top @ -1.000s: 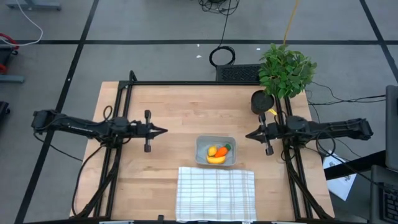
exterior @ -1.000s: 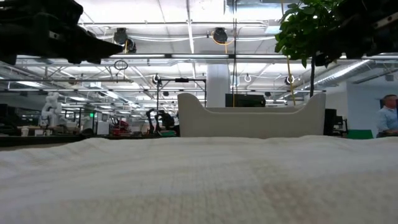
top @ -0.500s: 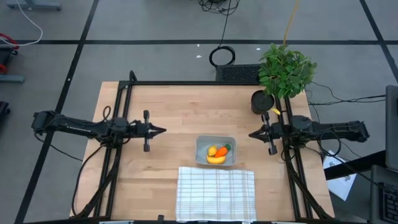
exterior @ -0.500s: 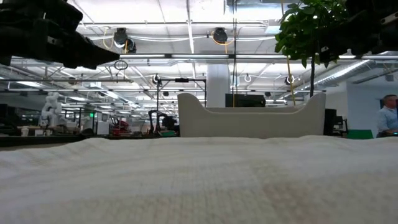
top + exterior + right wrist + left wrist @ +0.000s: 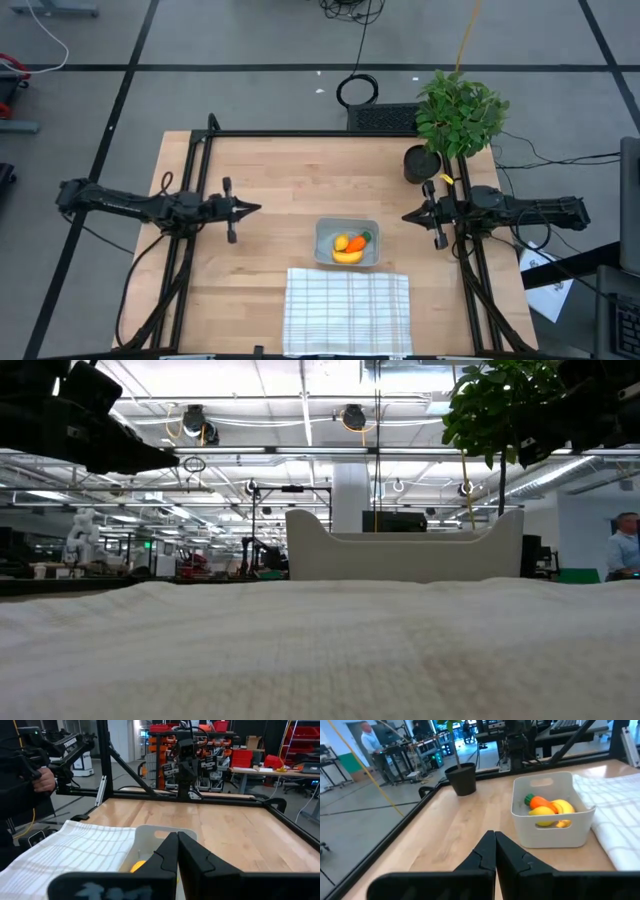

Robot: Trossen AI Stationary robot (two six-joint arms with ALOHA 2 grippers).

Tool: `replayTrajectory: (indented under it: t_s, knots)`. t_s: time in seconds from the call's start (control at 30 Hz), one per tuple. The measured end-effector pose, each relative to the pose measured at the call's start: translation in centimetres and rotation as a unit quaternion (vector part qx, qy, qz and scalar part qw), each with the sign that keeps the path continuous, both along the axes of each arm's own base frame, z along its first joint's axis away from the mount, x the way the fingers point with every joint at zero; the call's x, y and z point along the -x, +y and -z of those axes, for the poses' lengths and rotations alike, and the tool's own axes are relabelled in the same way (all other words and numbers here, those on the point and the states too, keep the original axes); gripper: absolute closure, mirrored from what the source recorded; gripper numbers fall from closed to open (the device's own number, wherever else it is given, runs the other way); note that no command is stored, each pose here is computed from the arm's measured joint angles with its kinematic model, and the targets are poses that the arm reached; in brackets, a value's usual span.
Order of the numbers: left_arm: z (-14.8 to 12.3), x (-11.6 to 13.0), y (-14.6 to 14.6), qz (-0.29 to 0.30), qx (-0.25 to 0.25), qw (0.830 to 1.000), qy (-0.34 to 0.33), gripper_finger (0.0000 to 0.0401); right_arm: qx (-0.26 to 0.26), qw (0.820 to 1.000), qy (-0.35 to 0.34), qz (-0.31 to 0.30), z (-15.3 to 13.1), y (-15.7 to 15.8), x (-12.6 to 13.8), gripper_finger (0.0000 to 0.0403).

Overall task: Pick and placing Produce into tupperware
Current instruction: Return to Home Position

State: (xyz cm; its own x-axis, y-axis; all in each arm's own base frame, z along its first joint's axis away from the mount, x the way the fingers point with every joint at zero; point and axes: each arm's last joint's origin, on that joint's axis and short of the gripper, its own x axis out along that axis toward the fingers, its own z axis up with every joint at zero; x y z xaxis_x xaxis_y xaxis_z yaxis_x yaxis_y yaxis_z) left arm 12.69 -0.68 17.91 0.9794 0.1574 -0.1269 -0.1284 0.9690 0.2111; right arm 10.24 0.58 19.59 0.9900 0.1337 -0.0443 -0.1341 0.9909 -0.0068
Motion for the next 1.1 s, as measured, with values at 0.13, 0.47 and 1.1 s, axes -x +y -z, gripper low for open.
replayTrajectory:
  t_s: [0.13,0.47,1.1]
  knots:
    - [-0.1,0.4,-0.1,0.006,0.008,1.000,-0.005,0.0401,0.000,1.000,-0.002,-0.001,0.0,0.0,0.0,0.0403]
    - [-0.1,1.2,-0.1,-0.002,0.009,1.000,0.000,0.0401,0.000,1.000,-0.009,-0.027,-0.2,0.2,0.0,0.0403]
    - [-0.1,1.9,-0.1,0.010,0.021,1.000,-0.005,0.0401,-0.001,1.000,-0.012,-0.027,-0.2,0.2,0.0,0.0403]
